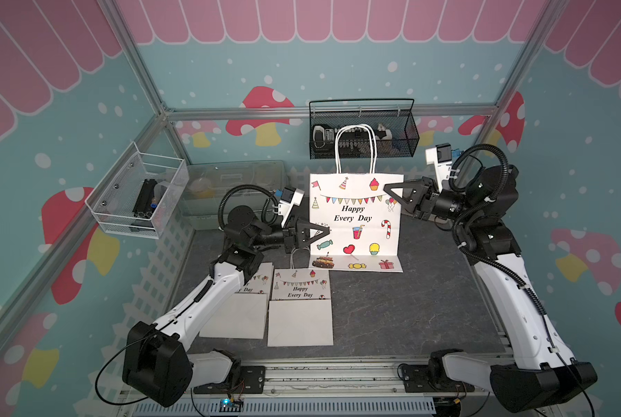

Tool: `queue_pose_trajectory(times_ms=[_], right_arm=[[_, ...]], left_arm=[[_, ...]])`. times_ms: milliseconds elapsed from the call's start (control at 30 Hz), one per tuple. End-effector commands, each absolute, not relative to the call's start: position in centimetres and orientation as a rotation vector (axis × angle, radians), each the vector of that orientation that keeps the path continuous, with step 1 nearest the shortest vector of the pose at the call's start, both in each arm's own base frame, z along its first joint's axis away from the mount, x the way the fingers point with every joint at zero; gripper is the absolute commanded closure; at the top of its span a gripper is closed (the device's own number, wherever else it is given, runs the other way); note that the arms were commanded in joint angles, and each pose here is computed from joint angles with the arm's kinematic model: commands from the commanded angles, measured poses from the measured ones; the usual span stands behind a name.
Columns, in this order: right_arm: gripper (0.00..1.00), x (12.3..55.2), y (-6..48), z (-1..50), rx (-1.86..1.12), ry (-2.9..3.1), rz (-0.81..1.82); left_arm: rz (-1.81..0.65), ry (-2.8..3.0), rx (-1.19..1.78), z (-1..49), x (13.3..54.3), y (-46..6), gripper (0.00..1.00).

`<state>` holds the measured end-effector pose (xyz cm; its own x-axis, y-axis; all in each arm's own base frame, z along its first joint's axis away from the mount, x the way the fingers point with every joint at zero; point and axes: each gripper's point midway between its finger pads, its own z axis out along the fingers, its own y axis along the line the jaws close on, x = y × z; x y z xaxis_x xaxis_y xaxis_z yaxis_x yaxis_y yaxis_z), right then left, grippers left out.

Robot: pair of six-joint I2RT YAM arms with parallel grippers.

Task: Put away the paper bag
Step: Press the paper bag.

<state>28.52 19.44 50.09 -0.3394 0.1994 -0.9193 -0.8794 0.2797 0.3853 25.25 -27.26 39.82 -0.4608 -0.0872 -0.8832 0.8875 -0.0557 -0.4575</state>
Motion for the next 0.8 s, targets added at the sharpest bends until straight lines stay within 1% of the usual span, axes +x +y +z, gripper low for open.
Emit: queue_pose_trajectory(times_ms=[0, 67, 133, 167, 200, 233, 267, 367, 467, 567, 667, 733, 767], right_arm=[[0.85, 27.0, 19.4, 49.6, -0.707, 1.475, 1.297], [0.63, 26.3, 19.4, 47.9, -0.723, 1.511, 1.296], [0.44, 25.8, 19.5, 46.4, -0.735, 1.545, 1.305], [0.38, 25.5, 19.5, 45.8, -0.738, 1.554, 1.309], [0.35, 25.2, 19.5, 45.4, -0.742, 1.559, 1.318], [0.34, 24.9, 19.5, 44.9, -0.744, 1.567, 1.328], [0.36, 24.7, 19.6, 44.5, -0.747, 1.573, 1.338], [0.57, 24.1, 19.7, 43.8, -0.751, 1.587, 1.352], [0.76, 23.9, 19.8, 43.1, -0.752, 1.607, 1.357], [0.89, 24.0, 19.8, 43.0, -0.746, 1.612, 1.351], [0.97, 24.0, 19.6, 43.1, -0.732, 1.610, 1.337], [1.00, 24.1, 19.6, 43.2, -0.727, 1.605, 1.336], [1.00, 24.2, 19.6, 43.3, -0.725, 1.600, 1.338]], left_arm=[[-1.613, 1.405, 0.889, 41.5, 25.0, -27.1, 1.00], [-1.626, 1.370, 0.879, 42.3, 24.8, -27.0, 1.00], [-1.640, 1.345, 0.872, 43.0, 24.6, -26.9, 1.00], [-1.647, 1.333, 0.866, 43.3, 24.6, -26.8, 1.00], [-1.653, 1.324, 0.867, 43.5, 24.5, -26.8, 1.00], [-1.659, 1.317, 0.864, 43.7, 24.4, -26.8, 1.00], [-1.664, 1.314, 0.863, 43.7, 24.4, -26.7, 1.00], [-1.669, 1.322, 0.862, 43.6, 24.5, -26.8, 1.00], [-1.671, 1.332, 0.865, 43.3, 24.7, -26.9, 1.00], [-1.675, 1.356, 0.875, 42.7, 24.8, -27.1, 1.00], [-1.670, 1.396, 0.874, 41.8, 25.1, -27.2, 1.00], [-1.661, 1.419, 0.881, 41.3, 25.3, -27.3, 0.97], [-1.659, 1.429, 0.883, 41.1, 25.3, -27.4, 0.94]])
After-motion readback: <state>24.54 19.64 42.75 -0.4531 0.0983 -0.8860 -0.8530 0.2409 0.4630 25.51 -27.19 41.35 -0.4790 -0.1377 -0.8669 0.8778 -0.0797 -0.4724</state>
